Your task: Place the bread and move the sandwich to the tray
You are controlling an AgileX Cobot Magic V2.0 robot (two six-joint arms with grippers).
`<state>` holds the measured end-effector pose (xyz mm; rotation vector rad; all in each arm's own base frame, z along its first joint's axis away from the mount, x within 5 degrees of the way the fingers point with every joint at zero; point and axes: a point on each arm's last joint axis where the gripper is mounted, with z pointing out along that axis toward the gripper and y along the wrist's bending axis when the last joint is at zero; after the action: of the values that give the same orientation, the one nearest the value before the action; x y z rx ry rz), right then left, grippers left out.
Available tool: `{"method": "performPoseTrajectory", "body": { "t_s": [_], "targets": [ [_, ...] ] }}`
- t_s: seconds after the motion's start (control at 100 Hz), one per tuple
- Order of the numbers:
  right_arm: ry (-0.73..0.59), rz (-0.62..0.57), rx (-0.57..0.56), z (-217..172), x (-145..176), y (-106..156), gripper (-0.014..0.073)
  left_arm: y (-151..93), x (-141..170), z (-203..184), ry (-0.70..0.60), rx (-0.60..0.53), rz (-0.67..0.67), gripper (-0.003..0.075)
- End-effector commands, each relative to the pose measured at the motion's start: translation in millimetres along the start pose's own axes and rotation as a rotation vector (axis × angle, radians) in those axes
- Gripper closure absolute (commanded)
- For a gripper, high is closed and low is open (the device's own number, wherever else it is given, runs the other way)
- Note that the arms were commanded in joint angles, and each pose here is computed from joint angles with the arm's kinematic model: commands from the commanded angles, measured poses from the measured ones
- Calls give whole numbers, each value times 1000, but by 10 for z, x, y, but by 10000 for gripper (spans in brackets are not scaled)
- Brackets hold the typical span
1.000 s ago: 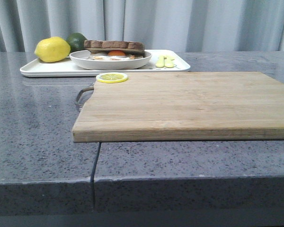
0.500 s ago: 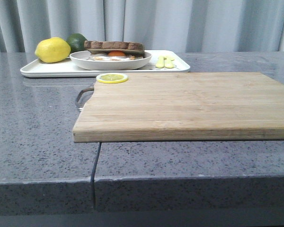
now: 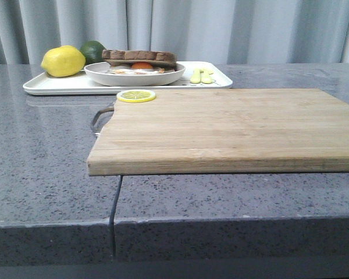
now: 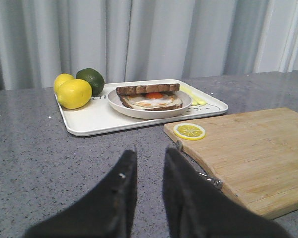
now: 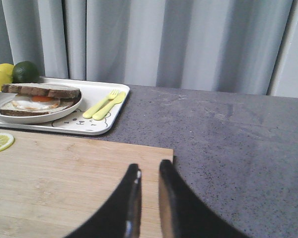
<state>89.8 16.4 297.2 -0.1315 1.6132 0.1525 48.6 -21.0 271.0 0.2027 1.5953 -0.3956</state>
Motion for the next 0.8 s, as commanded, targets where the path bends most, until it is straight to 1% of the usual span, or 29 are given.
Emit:
{"method": "performPoseTrajectory", "body": {
  "t_s": [0.0, 0.01, 0.05, 0.79],
  "targets": [
    [-90, -20, 24, -7, -147, -20, 711, -16, -169, -18, -113, 13, -18, 738],
    [-90, -20, 24, -7, -147, -20, 720, -16, -169, -18, -113, 13, -18, 738],
    [-90, -20, 24, -7, -147, -20, 708, -16, -173, -18, -117, 13, -18, 739],
    [-89, -20, 24, -7, -146, -20, 712, -14, -159, -14, -111, 12, -18, 739]
  ]
}}
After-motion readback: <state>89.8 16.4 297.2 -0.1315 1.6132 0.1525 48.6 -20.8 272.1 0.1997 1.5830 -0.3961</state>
